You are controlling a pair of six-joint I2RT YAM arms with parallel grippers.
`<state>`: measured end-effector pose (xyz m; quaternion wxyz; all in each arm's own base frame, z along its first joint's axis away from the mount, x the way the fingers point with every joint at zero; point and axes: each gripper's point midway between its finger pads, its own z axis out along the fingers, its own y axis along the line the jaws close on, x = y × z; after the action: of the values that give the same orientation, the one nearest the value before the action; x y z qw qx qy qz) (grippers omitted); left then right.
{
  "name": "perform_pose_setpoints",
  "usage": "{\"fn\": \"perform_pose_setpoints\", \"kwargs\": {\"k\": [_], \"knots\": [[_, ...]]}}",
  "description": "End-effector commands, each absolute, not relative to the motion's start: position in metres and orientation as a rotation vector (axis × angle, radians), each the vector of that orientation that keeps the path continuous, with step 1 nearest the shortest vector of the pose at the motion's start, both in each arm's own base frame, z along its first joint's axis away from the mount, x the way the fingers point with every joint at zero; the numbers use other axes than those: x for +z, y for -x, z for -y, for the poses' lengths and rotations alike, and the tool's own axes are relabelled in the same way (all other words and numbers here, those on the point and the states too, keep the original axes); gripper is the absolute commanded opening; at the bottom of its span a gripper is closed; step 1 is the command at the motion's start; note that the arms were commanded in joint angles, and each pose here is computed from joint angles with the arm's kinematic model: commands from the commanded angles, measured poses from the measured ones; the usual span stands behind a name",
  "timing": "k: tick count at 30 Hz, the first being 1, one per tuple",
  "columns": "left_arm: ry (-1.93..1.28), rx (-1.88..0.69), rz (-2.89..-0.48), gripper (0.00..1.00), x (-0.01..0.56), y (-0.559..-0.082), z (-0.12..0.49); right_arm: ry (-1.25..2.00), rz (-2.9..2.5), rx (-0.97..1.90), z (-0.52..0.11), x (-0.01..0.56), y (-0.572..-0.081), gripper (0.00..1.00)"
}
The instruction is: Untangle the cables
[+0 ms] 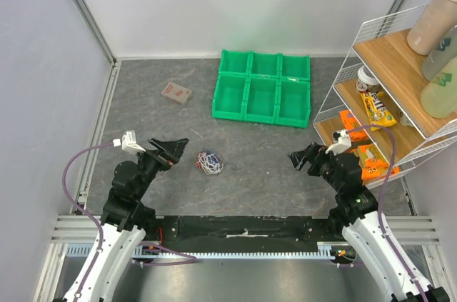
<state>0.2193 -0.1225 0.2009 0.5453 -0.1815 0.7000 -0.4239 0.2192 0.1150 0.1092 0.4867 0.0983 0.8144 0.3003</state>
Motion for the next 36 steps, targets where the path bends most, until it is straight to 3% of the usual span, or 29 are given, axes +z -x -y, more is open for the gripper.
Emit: {"fn": "perform_pose_setpoints", "kwargs": {"k": [1,6,12,19,21,23,25,30,31,36], "knots": [[0.789,-0.883,-1.776,0.99,0.167,-0.212,0.091,-0.189,-1.977,0.724,-0.118,0.124,-0.224,0.98],[0.632,-1.004,-1.767,0.99,0.163,-0.212,0.115,-0.122,-2.064,0.728,-0.127,0.113,-0.227,0.98],[0.492,-0.966,-2.120,0.98,0.119,-0.215,0.144,0.128,-2.142,0.723,-0.179,0.115,-0.221,0.98],[0.323,-1.003,-2.488,0.81,0.072,-0.215,0.181,0.343,-2.102,0.868,-0.251,0.126,-0.198,0.98],[0.323,-1.000,-2.511,0.74,0.063,-0.218,0.188,0.343,-2.110,0.896,-0.260,0.124,-0.196,0.91],[0.293,-1.031,-2.504,0.58,0.062,-0.219,0.198,0.354,-2.121,0.928,-0.268,0.120,-0.193,0.82],[0.263,-1.046,-2.508,0.35,0.061,-0.217,0.207,0.361,-2.134,0.944,-0.272,0.116,-0.191,0.78],[0.065,-1.122,-2.469,0.06,0.065,-0.193,0.233,0.402,-2.159,0.933,-0.280,0.108,-0.194,0.70],[0.041,-1.133,-2.457,0.02,0.066,-0.188,0.234,0.424,-2.161,0.931,-0.283,0.107,-0.195,0.68],[-0.101,-1.215,-2.382,0.02,0.075,-0.165,0.236,0.553,-2.118,0.945,-0.292,0.110,-0.193,0.55]]}}
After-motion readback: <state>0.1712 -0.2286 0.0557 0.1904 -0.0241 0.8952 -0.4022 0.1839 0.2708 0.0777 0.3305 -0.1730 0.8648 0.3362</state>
